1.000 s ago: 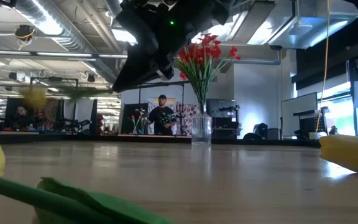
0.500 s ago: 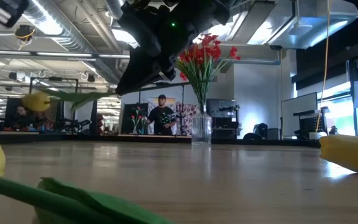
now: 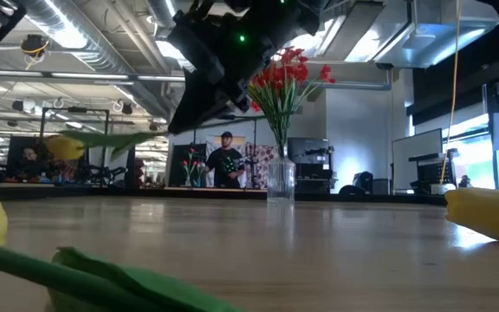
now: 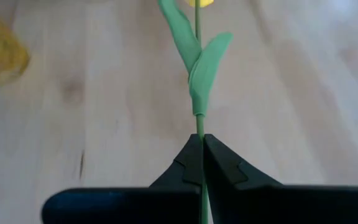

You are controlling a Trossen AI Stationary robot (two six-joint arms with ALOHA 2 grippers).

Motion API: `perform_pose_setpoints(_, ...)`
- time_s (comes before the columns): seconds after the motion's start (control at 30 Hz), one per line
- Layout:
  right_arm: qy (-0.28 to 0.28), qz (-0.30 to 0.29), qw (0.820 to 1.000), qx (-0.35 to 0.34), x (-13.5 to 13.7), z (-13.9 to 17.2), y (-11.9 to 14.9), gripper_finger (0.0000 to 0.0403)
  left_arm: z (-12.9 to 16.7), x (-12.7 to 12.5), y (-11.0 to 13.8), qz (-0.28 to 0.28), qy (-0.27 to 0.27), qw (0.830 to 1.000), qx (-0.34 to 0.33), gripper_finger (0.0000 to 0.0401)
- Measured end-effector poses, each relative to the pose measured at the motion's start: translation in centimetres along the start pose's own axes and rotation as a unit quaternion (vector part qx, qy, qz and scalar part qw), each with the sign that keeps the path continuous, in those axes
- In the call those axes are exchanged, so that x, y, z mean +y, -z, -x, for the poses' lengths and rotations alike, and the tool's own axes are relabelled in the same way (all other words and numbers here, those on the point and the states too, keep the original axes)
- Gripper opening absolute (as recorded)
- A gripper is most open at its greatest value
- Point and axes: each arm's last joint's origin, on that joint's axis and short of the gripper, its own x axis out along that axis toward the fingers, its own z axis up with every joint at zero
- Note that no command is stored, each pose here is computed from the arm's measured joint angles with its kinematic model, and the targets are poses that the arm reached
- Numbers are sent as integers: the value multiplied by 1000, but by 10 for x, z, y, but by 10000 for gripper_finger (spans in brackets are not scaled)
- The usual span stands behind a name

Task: Sort flowers into vase by color
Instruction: Put the blue flower into the yellow vase, then put the top right yellow flower into the red vase

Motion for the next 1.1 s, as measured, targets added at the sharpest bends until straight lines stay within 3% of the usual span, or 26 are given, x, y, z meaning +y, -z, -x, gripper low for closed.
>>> perform_pose_setpoints(0.27,55,6,997,-62,-6,30,-22,2,23,-1,-3,16,-64,997,42,188)
perform_pose_setpoints(0.47,52,-19,984,-170,-6,48,-47,2,25,2,-1,13,-107,993,49,188)
perform_pose_setpoints(0.53,61,-18,979,-194,-10,51,-53,2,26,5,0,9,-152,988,38,188)
perform_pose_setpoints(0.63,98,-32,971,-214,-18,52,-58,2,30,12,3,19,-255,967,21,188)
perform_pose_setpoints(0.77,116,-51,960,-250,-32,50,-63,2,36,15,0,50,-324,944,-22,188)
perform_pose_setpoints(0.87,103,-72,936,-328,-36,42,-55,2,42,19,0,93,-378,918,-77,188)
perform_pose_setpoints(0.93,80,-74,907,-407,-35,41,-43,2,44,20,0,118,-402,901,-113,188)
perform_pose_setpoints(1.03,46,-89,854,-511,-41,44,-9,2,38,21,-6,132,-416,882,-178,188)
perform_pose_setpoints(1.1,27,-84,839,-537,-45,43,20,2,31,20,-12,121,-406,878,-221,188)
